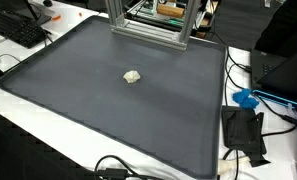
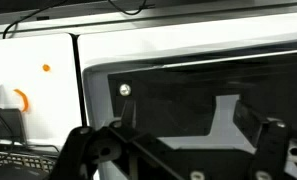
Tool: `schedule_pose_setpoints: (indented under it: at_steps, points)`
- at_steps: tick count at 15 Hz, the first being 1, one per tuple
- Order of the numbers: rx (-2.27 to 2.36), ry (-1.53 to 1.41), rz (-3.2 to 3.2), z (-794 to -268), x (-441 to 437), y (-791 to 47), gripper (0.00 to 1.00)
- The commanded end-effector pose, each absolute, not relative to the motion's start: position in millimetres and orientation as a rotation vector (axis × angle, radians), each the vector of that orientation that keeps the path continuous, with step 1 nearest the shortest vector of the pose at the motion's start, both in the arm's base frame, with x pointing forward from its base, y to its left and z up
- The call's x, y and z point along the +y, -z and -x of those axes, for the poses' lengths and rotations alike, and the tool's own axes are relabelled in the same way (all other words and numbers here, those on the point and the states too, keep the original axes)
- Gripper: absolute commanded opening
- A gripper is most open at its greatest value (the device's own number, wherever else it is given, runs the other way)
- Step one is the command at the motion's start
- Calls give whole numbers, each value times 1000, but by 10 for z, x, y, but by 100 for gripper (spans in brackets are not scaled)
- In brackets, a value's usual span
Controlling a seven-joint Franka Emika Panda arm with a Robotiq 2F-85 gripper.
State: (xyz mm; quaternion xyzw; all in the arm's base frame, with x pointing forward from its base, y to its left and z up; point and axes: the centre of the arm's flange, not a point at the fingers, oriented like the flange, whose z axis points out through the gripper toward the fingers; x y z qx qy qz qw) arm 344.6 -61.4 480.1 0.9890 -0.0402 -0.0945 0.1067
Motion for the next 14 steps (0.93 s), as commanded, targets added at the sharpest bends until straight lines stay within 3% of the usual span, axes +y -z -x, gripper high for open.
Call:
schedule_pose_setpoints:
  at_steps: [1, 14]
  points:
    - [-118, 278, -2912, -3446, -614, -4801, 100]
    - [-57, -98, -3206, -3171, 575, -5162, 100]
